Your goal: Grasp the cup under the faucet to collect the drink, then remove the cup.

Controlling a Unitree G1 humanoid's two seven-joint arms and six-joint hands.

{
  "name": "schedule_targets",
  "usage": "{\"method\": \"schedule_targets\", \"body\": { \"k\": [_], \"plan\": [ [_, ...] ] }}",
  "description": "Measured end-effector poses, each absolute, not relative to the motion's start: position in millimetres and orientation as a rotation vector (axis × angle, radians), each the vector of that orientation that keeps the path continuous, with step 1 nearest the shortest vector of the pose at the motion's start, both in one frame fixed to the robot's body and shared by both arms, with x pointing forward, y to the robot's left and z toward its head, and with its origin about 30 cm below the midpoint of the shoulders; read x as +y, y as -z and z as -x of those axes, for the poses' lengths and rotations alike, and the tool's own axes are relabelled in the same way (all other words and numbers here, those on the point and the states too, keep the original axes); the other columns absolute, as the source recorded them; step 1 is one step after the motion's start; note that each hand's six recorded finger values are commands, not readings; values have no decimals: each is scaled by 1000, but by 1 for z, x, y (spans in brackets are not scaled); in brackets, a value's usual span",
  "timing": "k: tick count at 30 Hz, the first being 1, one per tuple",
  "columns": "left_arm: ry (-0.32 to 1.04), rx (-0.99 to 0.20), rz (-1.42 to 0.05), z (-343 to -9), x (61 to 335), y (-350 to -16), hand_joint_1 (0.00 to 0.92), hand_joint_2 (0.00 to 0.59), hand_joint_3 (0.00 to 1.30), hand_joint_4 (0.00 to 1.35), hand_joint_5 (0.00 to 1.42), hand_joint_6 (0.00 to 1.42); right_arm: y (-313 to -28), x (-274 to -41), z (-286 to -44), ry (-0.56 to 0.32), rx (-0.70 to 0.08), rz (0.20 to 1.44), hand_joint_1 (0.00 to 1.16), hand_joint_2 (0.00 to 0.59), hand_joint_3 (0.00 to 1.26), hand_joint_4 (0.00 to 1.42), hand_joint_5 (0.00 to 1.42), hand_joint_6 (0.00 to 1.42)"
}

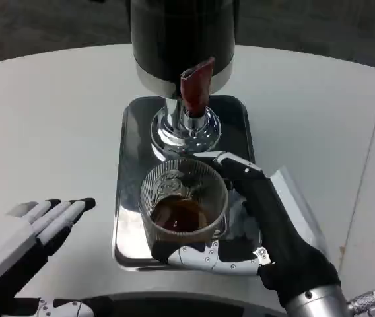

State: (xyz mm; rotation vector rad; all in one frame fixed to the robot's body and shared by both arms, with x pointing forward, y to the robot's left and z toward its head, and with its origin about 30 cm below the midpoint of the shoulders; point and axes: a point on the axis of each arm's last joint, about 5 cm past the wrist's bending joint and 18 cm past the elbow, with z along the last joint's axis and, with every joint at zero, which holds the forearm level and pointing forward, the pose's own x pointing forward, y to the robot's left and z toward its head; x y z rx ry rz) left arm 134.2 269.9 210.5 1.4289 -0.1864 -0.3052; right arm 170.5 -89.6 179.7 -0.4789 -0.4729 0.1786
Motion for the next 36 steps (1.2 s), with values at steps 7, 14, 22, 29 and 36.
{"method": "schedule_targets", "body": {
  "k": [7,14,22,29,36],
  "plan": [
    [218,-220,-1394,-126,266,-201,0,89,0,0,0,0,-190,-87,-156,-210,-520,484,1094,119,769,1006,998,1331],
    [234,-240,-1412,-127,260,-201,0,87,0,0,0,0,-187,-89,-150,-213,-500,500,1088,118,771,1006,999,1331],
    [270,-284,-1403,-132,247,-200,0,84,0,0,0,0,-186,-94,-143,-207,-490,522,1082,125,771,1006,1000,1331],
    [273,-277,-1416,-135,243,-198,0,83,0,0,0,0,-187,-98,-136,-194,-487,514,1080,127,772,1006,1000,1329],
    [270,-286,-1409,-139,242,-199,0,82,0,0,0,0,-185,-98,-134,-193,-470,509,1079,127,778,1017,1000,1329]
  ]
}}
